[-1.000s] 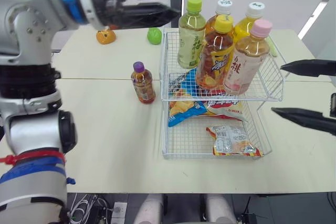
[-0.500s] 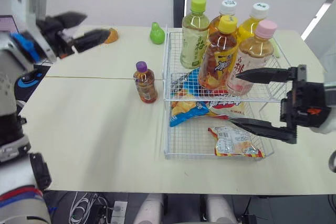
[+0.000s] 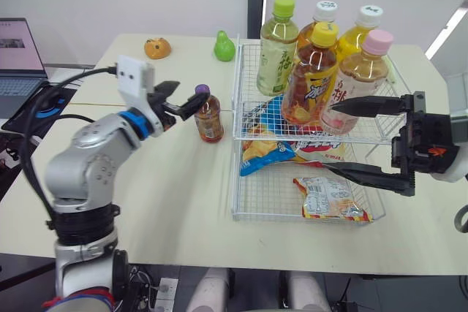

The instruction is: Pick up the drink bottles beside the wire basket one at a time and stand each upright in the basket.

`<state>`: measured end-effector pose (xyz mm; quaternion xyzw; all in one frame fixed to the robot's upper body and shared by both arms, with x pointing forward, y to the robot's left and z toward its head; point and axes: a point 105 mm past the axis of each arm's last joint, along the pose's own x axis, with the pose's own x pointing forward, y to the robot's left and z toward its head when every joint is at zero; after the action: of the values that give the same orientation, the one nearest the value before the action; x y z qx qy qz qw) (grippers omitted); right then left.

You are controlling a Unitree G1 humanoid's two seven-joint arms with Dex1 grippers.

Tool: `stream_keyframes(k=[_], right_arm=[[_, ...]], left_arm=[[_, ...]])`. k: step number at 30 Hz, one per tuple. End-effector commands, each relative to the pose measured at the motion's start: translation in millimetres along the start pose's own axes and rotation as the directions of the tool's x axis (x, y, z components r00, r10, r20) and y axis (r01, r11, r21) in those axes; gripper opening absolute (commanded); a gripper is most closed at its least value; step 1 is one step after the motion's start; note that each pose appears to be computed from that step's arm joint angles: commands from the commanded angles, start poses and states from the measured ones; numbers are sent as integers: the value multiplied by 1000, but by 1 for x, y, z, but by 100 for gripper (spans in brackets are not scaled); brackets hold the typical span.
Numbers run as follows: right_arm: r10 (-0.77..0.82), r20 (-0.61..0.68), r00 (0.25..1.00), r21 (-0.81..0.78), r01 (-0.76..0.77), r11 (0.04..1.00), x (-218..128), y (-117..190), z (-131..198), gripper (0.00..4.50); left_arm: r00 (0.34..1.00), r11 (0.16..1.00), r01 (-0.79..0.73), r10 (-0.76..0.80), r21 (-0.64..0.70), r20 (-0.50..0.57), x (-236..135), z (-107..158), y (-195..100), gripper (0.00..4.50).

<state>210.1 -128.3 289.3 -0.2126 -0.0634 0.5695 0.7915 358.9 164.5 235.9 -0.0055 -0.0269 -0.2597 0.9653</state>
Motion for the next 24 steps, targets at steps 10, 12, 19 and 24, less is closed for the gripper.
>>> stream_keyframes(k=[10,12,19,24], right_arm=[[0,13,1000,-48,0,999,6,-1,11,450],[-1,14,1000,-47,1,999,6,-1,10,450],[0,15,1000,-43,1,999,8,1,9,450],[-4,19,1000,-43,5,999,9,2,11,450]], left_arm=[[990,990,-133,131,35,56,36,3,-2,447],[991,992,-122,120,29,58,39,2,-5,447],[992,993,-113,111,38,59,45,1,-7,330],[994,995,-100,99,9,49,45,-4,-11,164]])
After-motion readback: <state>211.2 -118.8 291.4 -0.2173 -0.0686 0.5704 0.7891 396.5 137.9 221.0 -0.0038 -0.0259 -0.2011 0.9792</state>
